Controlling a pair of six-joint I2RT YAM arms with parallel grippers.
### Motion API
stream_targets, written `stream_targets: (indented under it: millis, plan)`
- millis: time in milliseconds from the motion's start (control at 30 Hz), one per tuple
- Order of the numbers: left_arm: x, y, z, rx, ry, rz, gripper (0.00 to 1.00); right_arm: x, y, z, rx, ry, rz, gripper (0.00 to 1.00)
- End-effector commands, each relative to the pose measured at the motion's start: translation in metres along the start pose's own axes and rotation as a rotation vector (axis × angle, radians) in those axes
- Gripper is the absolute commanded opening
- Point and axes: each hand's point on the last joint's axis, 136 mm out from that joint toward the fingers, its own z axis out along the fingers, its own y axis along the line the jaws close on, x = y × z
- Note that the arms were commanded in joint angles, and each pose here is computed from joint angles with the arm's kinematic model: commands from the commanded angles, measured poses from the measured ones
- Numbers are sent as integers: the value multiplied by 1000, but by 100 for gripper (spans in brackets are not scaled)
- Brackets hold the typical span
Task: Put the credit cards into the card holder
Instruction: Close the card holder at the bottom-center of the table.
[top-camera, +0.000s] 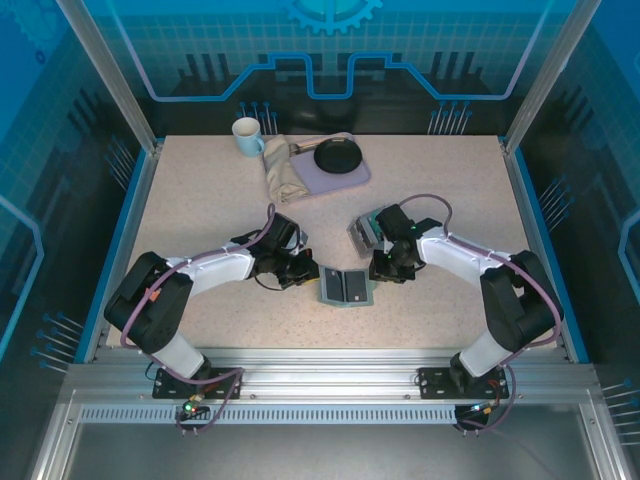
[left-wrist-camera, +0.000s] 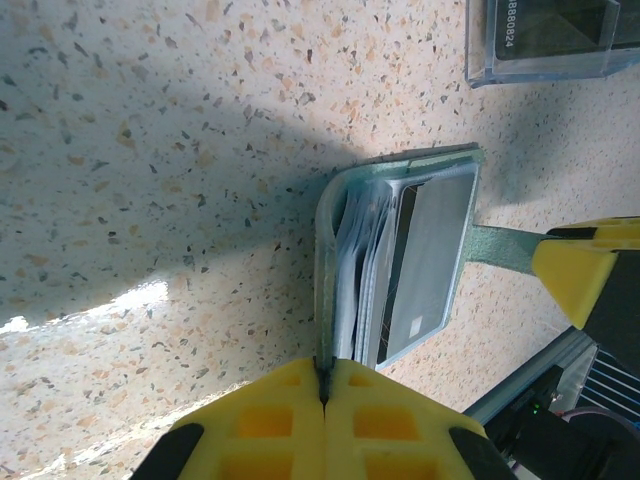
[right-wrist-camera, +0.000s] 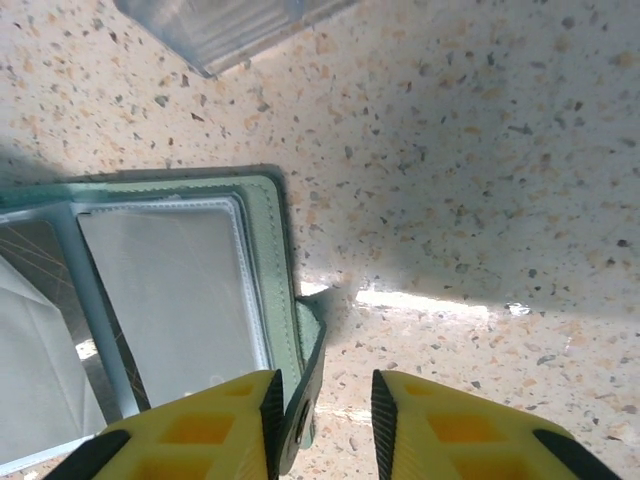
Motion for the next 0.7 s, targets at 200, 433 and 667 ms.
stream_targets:
  millis: [200, 433, 667]
  plan:
    - [0, -12, -7, 23, 3, 32, 0, -1, 9, -14, -10, -7, -31, 22]
    - [-1, -14, -9, 21, 1, 36, 0, -1, 14, -15, -49, -8, -24, 11]
    - [-5, -20, -28, -146, -26, 97, 0, -4, 27, -13, -202, -14, 6, 4]
